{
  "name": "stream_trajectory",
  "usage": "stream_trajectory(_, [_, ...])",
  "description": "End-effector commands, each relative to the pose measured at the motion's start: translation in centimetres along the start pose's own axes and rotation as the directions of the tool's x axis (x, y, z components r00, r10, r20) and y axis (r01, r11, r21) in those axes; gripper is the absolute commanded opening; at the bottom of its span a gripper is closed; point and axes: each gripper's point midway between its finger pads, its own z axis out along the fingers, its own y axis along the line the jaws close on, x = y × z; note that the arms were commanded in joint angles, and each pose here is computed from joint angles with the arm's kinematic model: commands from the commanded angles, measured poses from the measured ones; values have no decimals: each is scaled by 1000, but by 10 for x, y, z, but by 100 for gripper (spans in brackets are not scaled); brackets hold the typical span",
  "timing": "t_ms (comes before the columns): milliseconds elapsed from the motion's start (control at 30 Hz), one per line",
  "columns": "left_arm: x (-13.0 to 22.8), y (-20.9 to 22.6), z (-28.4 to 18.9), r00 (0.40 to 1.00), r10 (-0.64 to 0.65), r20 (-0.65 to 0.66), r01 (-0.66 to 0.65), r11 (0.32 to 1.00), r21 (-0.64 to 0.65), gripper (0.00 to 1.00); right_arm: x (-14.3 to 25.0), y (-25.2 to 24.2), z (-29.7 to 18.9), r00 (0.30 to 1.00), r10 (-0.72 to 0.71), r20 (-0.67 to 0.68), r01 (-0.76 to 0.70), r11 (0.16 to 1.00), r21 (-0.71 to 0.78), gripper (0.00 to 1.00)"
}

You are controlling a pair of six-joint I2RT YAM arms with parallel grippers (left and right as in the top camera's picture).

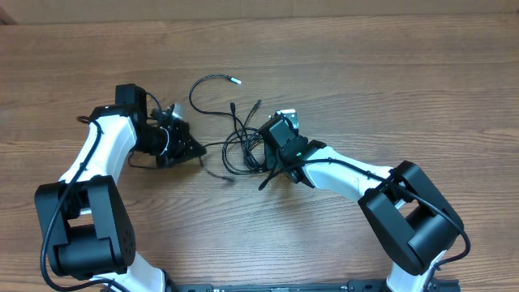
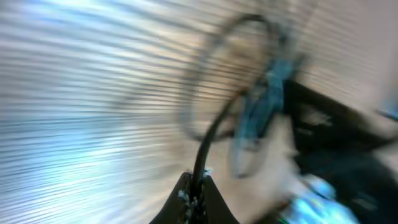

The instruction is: Untangle cables

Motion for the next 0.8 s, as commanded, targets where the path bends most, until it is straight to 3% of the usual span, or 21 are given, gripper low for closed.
stream_trajectory(0, [-16, 66, -29, 987, -64, 148, 120, 907, -404, 5, -7, -23, 4, 999, -10, 51, 4, 992, 125, 9])
stream_trajectory(67, [-16, 67, -28, 984, -83, 156, 140, 904, -404, 8, -7, -23, 4, 999, -10, 51, 4, 992, 125, 9])
stream_trajectory(200, [-10, 67, -26, 983, -111, 145, 162, 899, -408, 41, -7, -23, 4, 999, -10, 50, 4, 992, 125, 9])
stream_trajectory(267, [-7, 67, -26, 979, -140, 146, 188, 894, -407, 48, -6, -21, 5, 999, -9, 46, 4, 993, 117, 9])
stream_trajectory(500, [-1, 35, 1, 981, -136, 137, 179, 904, -388, 44, -3, -12, 6, 1000, -4, 25, 3, 998, 66, 9])
stream_trajectory(600, [-4, 7, 22, 979, -119, 168, 173, 917, -360, 49, -3, -12, 6, 1000, -5, 24, 3, 998, 66, 9])
stream_trajectory(667, [0, -7, 35, 983, -89, 163, 143, 923, -357, 38, -2, -13, 6, 1000, -5, 21, 4, 998, 68, 9])
stream_trajectory(767, [10, -21, 49, 980, -111, 163, 163, 921, -355, 34, -2, -13, 6, 1000, -6, 21, 4, 998, 68, 9])
